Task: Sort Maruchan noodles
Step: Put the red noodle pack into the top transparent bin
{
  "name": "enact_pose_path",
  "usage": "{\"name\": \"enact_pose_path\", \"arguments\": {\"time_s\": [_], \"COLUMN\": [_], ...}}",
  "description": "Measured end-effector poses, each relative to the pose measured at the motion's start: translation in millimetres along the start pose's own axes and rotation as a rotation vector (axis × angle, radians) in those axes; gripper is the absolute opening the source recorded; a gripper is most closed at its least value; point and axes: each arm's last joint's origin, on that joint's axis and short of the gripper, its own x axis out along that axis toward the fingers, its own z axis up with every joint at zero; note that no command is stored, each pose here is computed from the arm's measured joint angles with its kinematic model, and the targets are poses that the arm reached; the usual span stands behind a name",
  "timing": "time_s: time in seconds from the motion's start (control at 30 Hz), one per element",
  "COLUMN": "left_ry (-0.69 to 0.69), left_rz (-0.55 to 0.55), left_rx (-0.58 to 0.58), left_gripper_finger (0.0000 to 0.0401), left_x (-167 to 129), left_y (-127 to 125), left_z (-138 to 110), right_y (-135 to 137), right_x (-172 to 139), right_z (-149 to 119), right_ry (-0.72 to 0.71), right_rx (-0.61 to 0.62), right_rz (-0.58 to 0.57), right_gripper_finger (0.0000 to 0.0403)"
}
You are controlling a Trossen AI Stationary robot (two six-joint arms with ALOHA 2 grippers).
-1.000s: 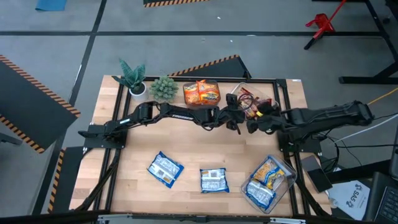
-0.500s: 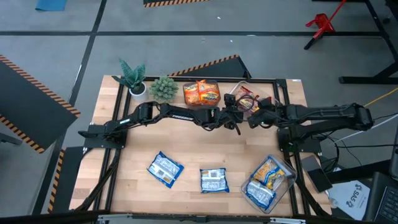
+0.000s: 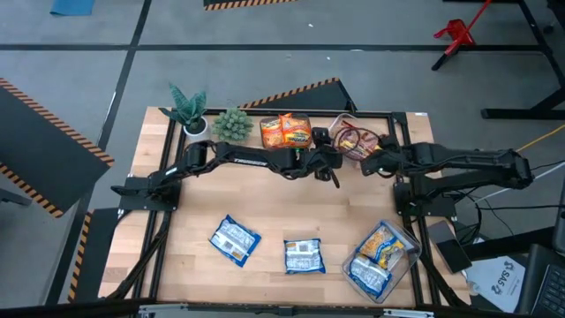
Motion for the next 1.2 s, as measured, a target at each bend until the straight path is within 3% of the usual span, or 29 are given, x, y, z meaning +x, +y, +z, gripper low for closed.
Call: {"name": "enact_pose_path", "arguments": {"time_s": [0.1, 0.23, 0.3, 0.53, 0.73, 1.03, 1.2], "left_ry": [-0.006, -0.026, -0.018, -0.010, -0.055, -0.001, 0.053], "left_rz": [-0.010, -0.088, -0.136, -0.307, -0.318, -0.350, -0.370], "left_rx": [-0.065, -0.144, -0.187, -0.312, -0.436, -0.467, -0.435], "left_gripper_finger": [0.0245, 0.0245, 0.0245, 0.0245, 0.0245, 0.0245, 0.0245], "left_x": [-17.9, -42.6, -60.8, -123.1, -161.8, -172.6, -175.8], "left_y": [16.6, 38.0, 53.6, 103.2, 135.4, 138.6, 132.8], "left_z": [5.9, 10.6, 10.6, 4.3, 1.8, -5.0, -8.9], "right_y": [0.5, 18.6, 25.4, 45.7, 55.8, 34.7, 26.0], "right_x": [-13.3, -28.8, -30.5, -8.7, 25.1, 60.2, 58.4], "right_z": [9.8, 28.0, 31.8, 29.5, 32.8, 43.5, 44.4], "right_ry": [-0.042, -0.136, -0.163, -0.113, -0.032, 0.127, 0.144], "right_rx": [0.014, -0.037, -0.080, -0.254, -0.315, -0.215, -0.184], "right_rz": [0.041, 0.312, 0.381, 0.315, 0.162, -0.071, -0.117], "right_gripper_finger": [0.0269, 0.0269, 0.0269, 0.0269, 0.0269, 0.0269, 0.0269]}}
